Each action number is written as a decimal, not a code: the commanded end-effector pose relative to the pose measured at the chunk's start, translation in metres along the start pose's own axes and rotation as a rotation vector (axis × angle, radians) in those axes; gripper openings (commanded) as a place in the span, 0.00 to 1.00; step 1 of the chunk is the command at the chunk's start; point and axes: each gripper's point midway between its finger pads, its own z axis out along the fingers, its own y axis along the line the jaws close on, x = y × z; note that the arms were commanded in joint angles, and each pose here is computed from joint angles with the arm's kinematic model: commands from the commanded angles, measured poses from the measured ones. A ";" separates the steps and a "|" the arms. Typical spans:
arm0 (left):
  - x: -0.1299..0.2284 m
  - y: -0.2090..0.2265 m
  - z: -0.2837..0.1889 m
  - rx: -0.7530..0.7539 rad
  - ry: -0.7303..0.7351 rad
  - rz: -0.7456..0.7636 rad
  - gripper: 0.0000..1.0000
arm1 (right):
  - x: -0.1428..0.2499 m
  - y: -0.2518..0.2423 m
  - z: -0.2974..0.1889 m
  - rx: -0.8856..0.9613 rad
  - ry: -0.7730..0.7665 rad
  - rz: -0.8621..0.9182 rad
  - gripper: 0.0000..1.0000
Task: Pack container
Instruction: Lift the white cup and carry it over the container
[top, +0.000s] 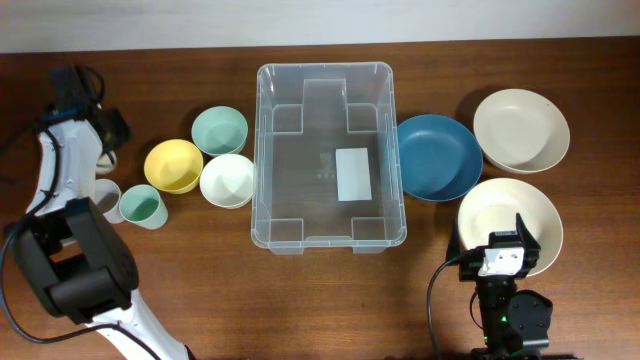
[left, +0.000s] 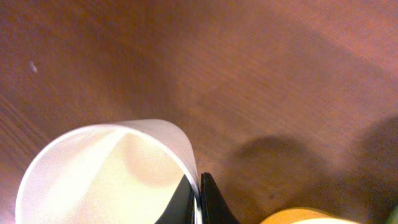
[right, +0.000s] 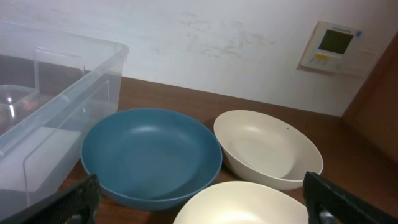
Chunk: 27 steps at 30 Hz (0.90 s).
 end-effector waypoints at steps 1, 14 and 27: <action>-0.043 -0.023 -0.036 0.043 -0.102 0.016 0.01 | 0.003 -0.004 0.000 0.021 0.009 -0.003 0.99; -0.082 -0.198 -0.264 0.600 -0.351 0.296 0.01 | 0.003 -0.004 0.000 0.021 0.009 -0.003 0.99; 0.050 -0.327 -0.341 0.815 -0.258 0.653 0.01 | 0.003 -0.004 0.000 0.021 0.009 -0.003 0.99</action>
